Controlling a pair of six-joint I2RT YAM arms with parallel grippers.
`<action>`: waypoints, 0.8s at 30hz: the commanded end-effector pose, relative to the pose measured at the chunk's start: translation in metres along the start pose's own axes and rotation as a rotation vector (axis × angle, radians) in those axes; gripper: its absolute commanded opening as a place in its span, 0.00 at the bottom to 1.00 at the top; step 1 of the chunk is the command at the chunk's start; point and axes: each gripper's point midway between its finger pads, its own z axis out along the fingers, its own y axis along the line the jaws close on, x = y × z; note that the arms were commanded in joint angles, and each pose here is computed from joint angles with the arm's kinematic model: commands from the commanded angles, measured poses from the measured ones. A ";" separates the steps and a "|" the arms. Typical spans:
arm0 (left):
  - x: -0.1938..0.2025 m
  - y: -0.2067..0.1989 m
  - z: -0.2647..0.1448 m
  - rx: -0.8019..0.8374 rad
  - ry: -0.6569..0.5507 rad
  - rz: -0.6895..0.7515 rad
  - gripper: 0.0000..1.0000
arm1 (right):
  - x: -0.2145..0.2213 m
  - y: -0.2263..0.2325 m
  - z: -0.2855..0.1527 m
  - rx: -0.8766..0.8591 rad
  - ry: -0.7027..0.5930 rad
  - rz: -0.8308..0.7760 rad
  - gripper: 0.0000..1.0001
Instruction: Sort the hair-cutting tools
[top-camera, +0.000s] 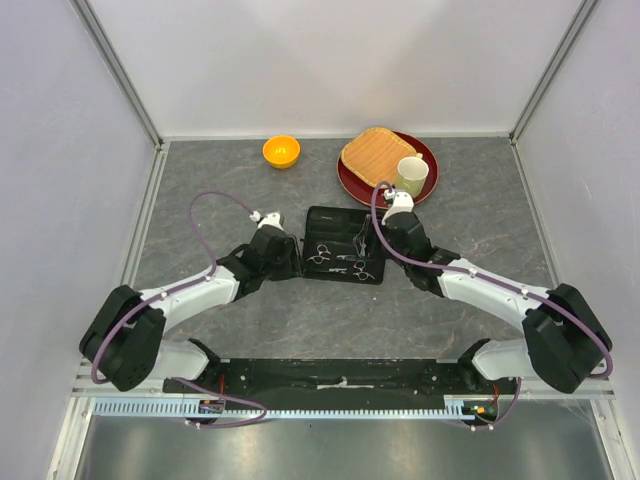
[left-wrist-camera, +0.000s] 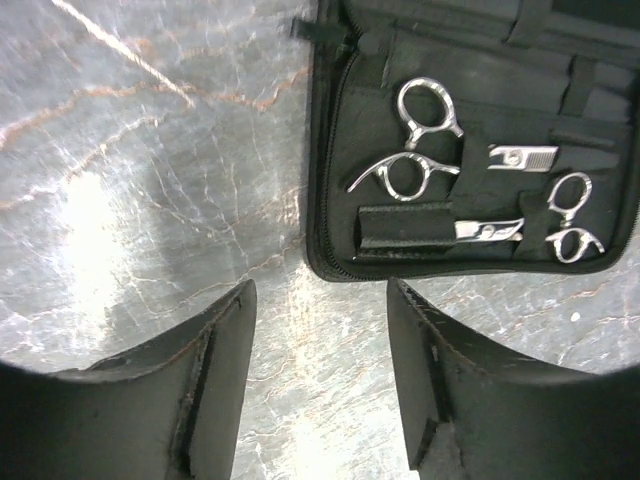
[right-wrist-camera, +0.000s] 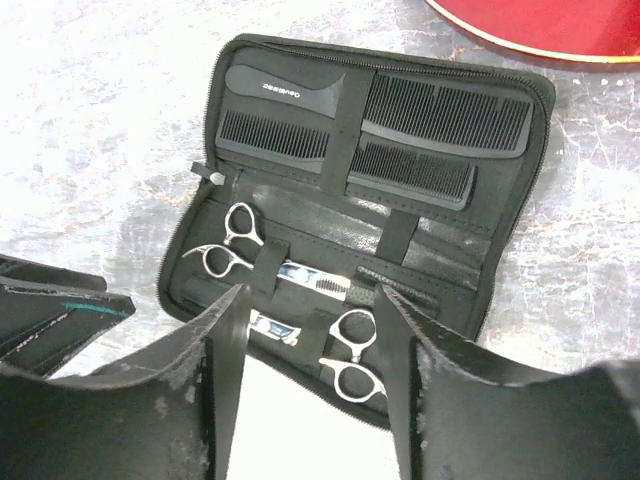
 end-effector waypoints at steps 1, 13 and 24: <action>-0.053 -0.017 -0.021 0.001 -0.133 0.021 0.64 | 0.000 0.001 -0.012 0.017 0.052 0.014 0.55; -0.154 -0.034 0.031 0.119 -0.187 -0.012 0.89 | 0.065 -0.037 -0.051 0.128 0.188 0.164 0.47; -0.194 -0.032 0.122 0.029 -0.161 0.009 0.51 | 0.125 -0.058 -0.065 0.149 0.320 0.205 0.11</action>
